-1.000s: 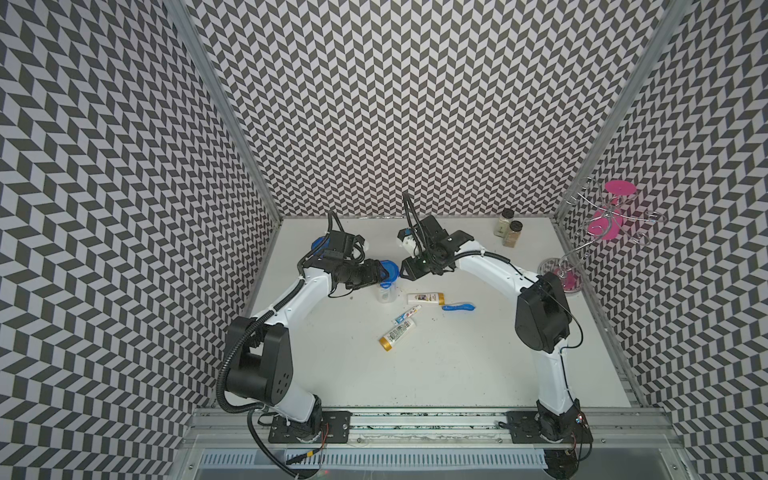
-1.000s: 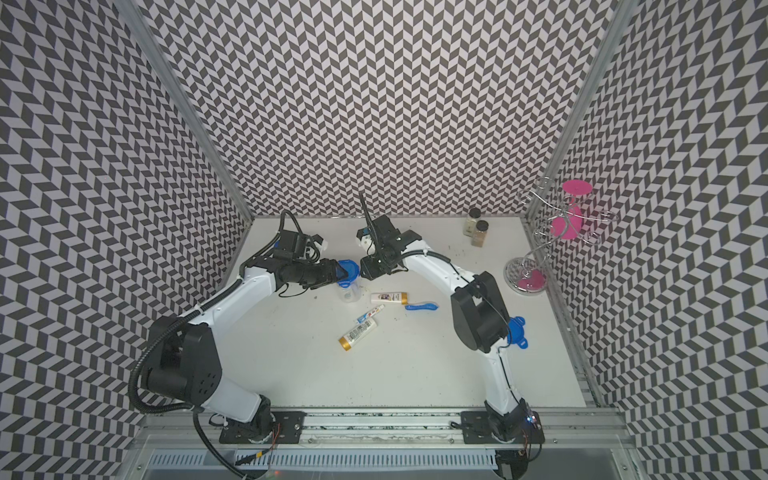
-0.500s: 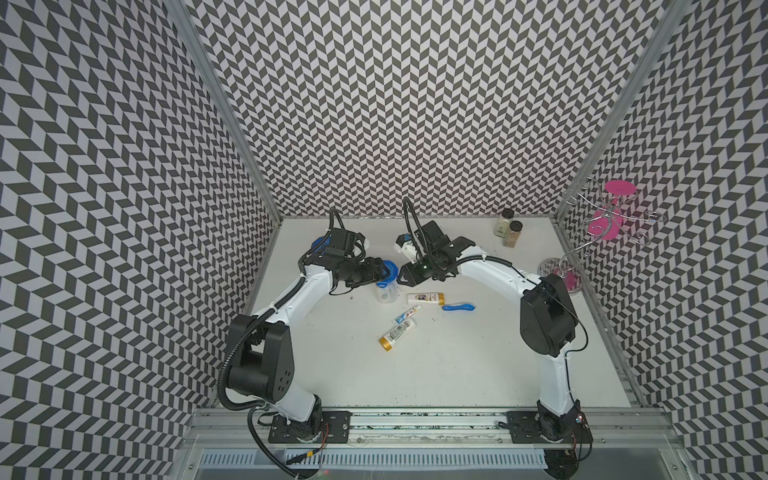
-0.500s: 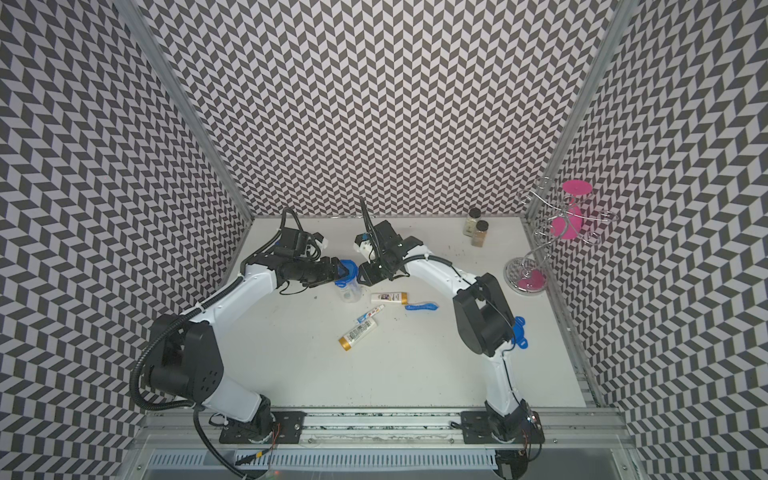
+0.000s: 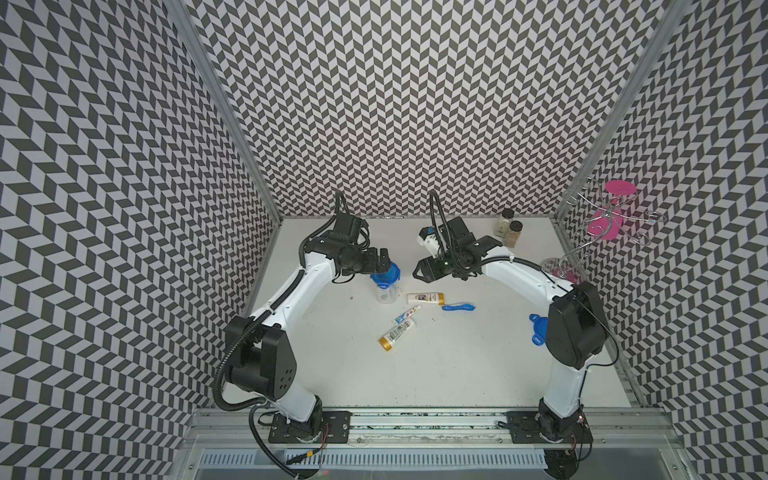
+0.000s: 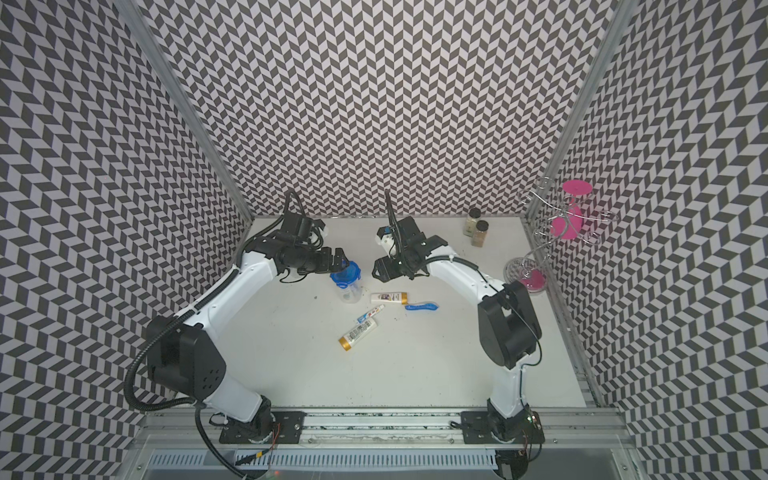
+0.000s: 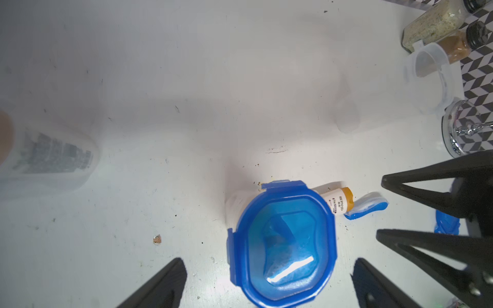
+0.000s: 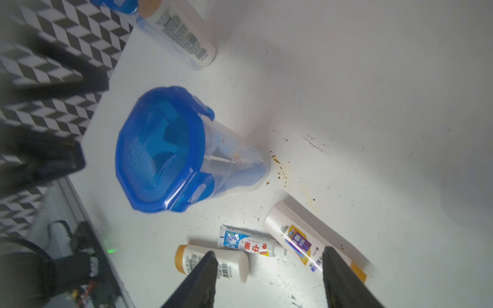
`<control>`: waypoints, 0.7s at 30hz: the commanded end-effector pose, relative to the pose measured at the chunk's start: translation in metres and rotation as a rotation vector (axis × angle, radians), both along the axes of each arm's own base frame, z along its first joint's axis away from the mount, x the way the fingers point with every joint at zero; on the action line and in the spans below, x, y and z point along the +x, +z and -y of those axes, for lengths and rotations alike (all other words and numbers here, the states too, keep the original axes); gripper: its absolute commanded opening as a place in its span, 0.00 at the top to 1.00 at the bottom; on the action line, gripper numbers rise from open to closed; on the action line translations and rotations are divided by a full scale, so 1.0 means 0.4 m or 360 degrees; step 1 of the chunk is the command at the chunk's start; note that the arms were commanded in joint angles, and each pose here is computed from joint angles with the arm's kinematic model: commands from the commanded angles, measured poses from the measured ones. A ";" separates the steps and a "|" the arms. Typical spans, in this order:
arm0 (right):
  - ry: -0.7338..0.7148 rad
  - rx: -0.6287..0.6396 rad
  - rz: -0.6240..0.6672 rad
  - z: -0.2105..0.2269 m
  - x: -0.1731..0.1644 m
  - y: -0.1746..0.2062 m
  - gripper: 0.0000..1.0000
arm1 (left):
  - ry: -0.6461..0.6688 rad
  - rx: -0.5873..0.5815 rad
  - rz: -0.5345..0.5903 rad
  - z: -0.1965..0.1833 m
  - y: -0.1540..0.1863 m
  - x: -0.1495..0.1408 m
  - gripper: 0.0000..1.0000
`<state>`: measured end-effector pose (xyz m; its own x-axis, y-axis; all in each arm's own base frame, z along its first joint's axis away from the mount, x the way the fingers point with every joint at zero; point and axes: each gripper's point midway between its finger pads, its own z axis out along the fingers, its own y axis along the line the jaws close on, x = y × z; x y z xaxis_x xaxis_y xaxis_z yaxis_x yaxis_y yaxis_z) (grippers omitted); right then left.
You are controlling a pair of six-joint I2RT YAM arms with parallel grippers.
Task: Pack away toiletry kits
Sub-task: Close the fastener on the container, then move the container to the center of the board.
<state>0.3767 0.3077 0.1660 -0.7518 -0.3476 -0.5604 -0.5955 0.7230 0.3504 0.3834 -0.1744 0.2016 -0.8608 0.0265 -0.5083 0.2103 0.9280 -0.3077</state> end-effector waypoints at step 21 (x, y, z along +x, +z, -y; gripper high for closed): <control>-0.0135 0.0105 0.0172 0.078 0.014 0.079 0.10 | 0.0007 0.0492 -0.0103 0.055 -0.144 -0.004 0.01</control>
<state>0.3708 0.2735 0.1858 -0.7410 -0.2716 -0.6141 -0.5601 0.7544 0.3422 0.3860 -0.1989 0.1543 -0.8794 0.1640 -0.4469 0.2107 0.9759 -0.0565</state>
